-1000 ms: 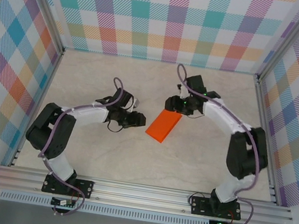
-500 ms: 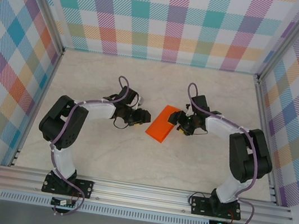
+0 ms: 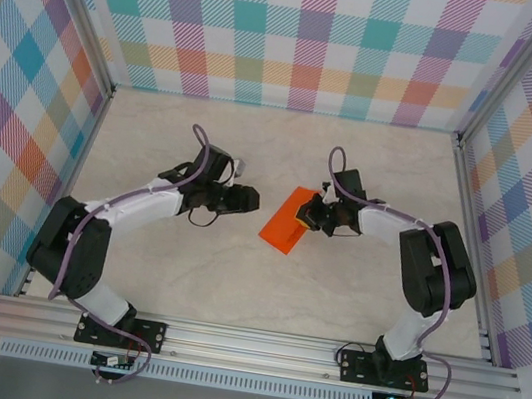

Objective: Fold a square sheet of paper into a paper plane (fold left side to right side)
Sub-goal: Pick up the square sheet of paper from the center of the table, then place a square sheet of paper at the center of the table.

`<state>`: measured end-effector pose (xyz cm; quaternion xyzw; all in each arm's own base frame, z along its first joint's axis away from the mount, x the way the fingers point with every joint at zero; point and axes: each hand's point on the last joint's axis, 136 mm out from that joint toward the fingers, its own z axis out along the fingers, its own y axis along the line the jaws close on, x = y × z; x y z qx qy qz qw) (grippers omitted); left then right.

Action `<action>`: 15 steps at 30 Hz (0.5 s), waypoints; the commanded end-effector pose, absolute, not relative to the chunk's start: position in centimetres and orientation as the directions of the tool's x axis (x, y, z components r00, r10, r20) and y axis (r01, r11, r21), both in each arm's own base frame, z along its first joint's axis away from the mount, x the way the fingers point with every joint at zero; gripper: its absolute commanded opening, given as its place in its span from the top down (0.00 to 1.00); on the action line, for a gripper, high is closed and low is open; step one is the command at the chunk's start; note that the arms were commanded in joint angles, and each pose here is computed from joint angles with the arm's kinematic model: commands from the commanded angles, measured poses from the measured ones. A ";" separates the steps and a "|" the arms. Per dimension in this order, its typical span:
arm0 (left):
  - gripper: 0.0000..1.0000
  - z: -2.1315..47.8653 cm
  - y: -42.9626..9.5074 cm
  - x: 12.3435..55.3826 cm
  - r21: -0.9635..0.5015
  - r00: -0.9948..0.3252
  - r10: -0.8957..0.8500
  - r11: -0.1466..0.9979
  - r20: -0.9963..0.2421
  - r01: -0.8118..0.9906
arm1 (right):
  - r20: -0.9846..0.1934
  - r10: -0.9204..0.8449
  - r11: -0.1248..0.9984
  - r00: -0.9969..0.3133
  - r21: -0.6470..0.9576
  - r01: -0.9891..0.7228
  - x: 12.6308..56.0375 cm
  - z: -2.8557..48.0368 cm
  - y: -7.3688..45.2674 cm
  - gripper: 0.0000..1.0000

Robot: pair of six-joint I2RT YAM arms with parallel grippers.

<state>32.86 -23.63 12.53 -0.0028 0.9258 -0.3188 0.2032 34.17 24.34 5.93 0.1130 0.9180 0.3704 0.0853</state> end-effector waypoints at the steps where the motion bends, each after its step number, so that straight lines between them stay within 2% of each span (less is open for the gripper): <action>1: 0.45 13.6 -21.2 31.0 -0.509 -0.904 -0.108 0.850 -0.414 0.132 | -0.156 0.138 0.668 -0.978 0.744 -0.024 32.5 10.6 25.0 1.00; 5: 0.44 15.8 -19.4 30.0 -0.463 -0.874 -0.102 0.874 -0.474 0.149 | -0.169 -0.010 0.655 -0.986 0.743 -0.134 29.6 13.6 24.7 1.00; 9: 0.43 17.1 -18.4 29.2 -0.438 -0.854 -0.098 0.885 -0.511 0.161 | -0.135 -0.069 0.632 -0.988 0.761 -0.148 27.6 15.5 24.0 1.00; 13: 0.42 17.6 -18.2 29.1 -0.436 -0.847 -0.100 0.885 -0.523 0.165 | -0.074 -0.096 0.596 -0.993 0.794 -0.116 27.3 15.2 24.8 1.00; 15: 0.42 17.4 -18.3 29.0 -0.439 -0.851 -0.097 0.883 -0.516 0.165 | -0.042 -0.106 0.615 -0.993 0.782 -0.099 27.5 14.1 25.1 1.00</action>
